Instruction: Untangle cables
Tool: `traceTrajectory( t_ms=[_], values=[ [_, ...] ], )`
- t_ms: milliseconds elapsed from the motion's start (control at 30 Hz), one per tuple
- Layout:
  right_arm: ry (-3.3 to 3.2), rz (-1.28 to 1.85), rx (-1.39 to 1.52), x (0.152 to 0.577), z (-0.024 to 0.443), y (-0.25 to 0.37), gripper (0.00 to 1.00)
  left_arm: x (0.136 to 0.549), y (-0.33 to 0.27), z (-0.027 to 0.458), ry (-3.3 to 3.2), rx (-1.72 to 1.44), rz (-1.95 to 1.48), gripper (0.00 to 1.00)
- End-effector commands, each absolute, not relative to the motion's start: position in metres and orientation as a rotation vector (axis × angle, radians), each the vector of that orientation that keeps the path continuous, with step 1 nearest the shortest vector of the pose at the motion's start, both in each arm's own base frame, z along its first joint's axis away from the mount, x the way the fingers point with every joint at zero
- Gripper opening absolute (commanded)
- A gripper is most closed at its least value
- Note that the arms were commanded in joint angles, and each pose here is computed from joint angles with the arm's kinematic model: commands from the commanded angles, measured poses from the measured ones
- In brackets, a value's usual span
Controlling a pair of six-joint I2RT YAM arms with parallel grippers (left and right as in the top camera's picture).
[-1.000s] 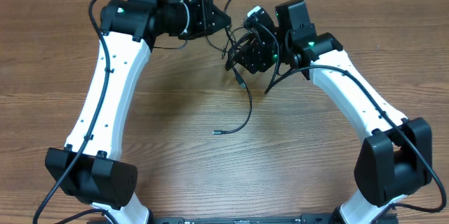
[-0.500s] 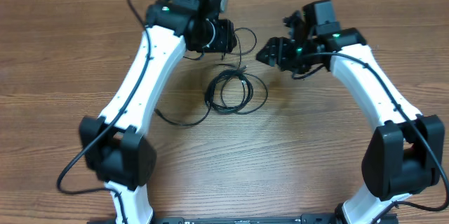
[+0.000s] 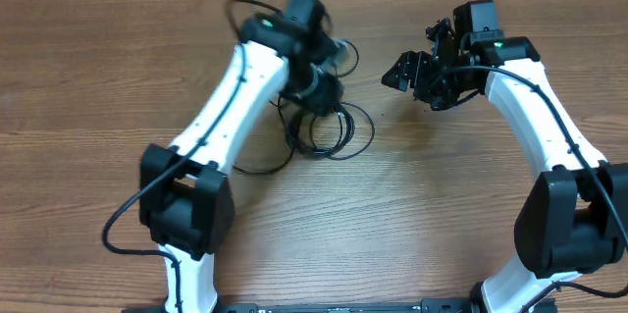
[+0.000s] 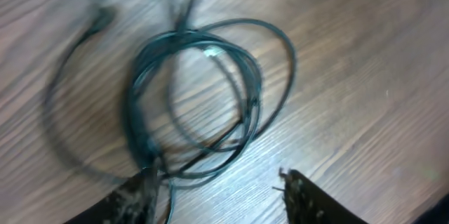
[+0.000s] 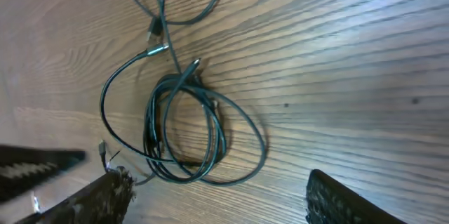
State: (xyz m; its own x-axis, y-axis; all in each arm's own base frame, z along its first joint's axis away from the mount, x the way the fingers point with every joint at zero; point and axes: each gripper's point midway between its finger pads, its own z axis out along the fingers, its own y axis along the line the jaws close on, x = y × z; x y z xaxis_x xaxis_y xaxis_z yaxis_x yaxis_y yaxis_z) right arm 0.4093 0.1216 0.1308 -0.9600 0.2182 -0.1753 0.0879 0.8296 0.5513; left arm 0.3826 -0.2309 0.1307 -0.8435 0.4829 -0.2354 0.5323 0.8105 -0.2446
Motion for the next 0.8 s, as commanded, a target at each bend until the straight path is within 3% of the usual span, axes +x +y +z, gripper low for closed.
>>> traceTrajectory(
  t_ms=[0, 233, 367, 467, 600, 767],
  values=[
    [2.741, 0.795, 0.279, 0.41, 0.146, 0.101, 0.78, 0.362, -0.246, 0.094, 2.818, 1.065, -0.332, 0.61],
    [2.761, 0.778, 0.24, 0.405, 0.143, 0.095, 0.78, 0.345, -0.257, 0.031, 2.898, 1.253, -0.213, 0.59],
    [2.766, 0.779, 0.243, 0.404, 0.143, 0.095, 0.78, 0.347, -0.249, 0.009, 2.935, 1.248, -0.067, 0.52],
    [2.768, 0.779, 0.243, 0.404, 0.143, 0.095, 0.78, 0.346, -0.248, 0.0, 2.949, 1.255, -0.046, 0.4],
    [2.771, 0.779, 0.244, 0.403, 0.143, 0.095, 0.77, 0.349, -0.25, 0.001, 2.948, 1.228, -0.049, 0.15],
    [2.773, 0.78, 0.245, 0.403, 0.142, 0.095, 0.78, 0.352, -0.252, 0.022, 2.961, 1.167, -0.055, 0.04]
  ],
)
